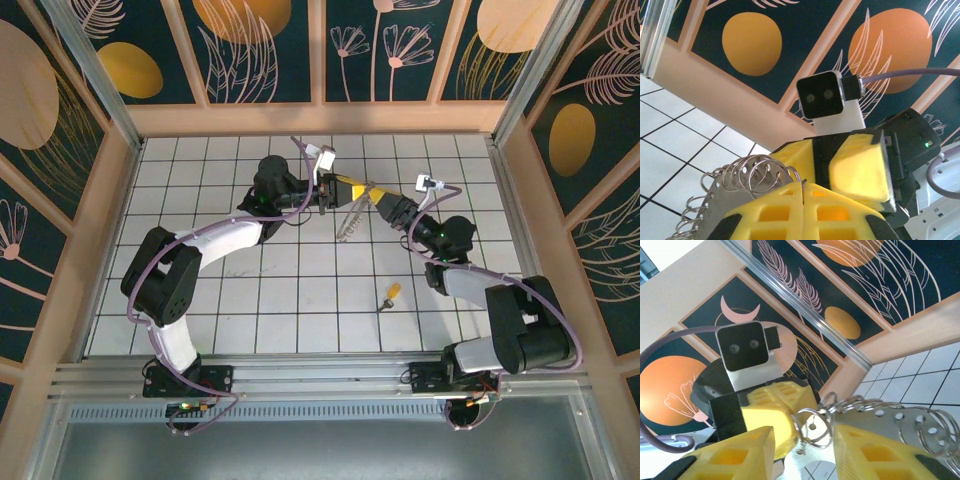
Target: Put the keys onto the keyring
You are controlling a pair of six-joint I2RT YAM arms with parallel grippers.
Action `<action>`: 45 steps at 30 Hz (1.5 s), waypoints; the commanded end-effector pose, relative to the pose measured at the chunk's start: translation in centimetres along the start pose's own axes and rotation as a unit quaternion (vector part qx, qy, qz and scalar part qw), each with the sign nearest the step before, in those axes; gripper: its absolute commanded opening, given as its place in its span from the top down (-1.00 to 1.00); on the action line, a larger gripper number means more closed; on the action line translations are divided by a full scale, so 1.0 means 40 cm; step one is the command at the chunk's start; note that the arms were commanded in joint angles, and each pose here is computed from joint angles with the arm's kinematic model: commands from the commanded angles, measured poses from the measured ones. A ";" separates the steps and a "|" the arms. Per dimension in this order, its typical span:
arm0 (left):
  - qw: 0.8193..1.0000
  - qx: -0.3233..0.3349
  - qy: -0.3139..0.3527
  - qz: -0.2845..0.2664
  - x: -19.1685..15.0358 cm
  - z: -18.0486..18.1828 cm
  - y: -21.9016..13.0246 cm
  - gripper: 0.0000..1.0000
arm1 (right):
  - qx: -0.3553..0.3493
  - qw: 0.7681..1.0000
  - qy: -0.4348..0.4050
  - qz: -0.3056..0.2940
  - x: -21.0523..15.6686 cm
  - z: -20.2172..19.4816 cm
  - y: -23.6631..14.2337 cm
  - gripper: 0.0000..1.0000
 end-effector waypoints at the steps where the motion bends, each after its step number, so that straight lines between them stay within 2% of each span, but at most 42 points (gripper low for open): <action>1: 0.998 -0.043 0.038 -0.016 0.038 -0.074 -0.011 1.00 | 0.033 0.999 -0.021 -0.015 0.026 0.027 0.020 0.28; 8: 0.998 -0.042 0.034 -0.020 0.037 -0.073 -0.013 1.00 | 0.041 0.999 -0.018 -0.017 0.027 0.028 0.030 0.33; 19: 0.999 -0.026 0.015 -0.032 0.044 -0.060 -0.011 1.00 | 0.014 0.999 -0.034 -0.037 0.046 0.045 -0.011 0.32; 29: 0.999 -0.027 0.014 -0.032 0.046 -0.061 -0.011 1.00 | 0.033 0.998 -0.038 -0.036 0.061 0.061 0.021 0.34; 45: 0.999 -0.036 0.016 -0.036 0.048 -0.078 -0.017 1.00 | 0.029 0.999 -0.019 -0.031 0.039 0.021 0.043 0.38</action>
Point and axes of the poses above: each hand's point on the last joint's axis, 136 mm out from that joint toward the fingers, its own y axis out along the fingers, its own z axis along the line the jaws close on, x = y × z, the point moved 5 cm from there along -y, back along the fingers, and after that the axes turned 15 degrees about -y, right-handed, at the moved point
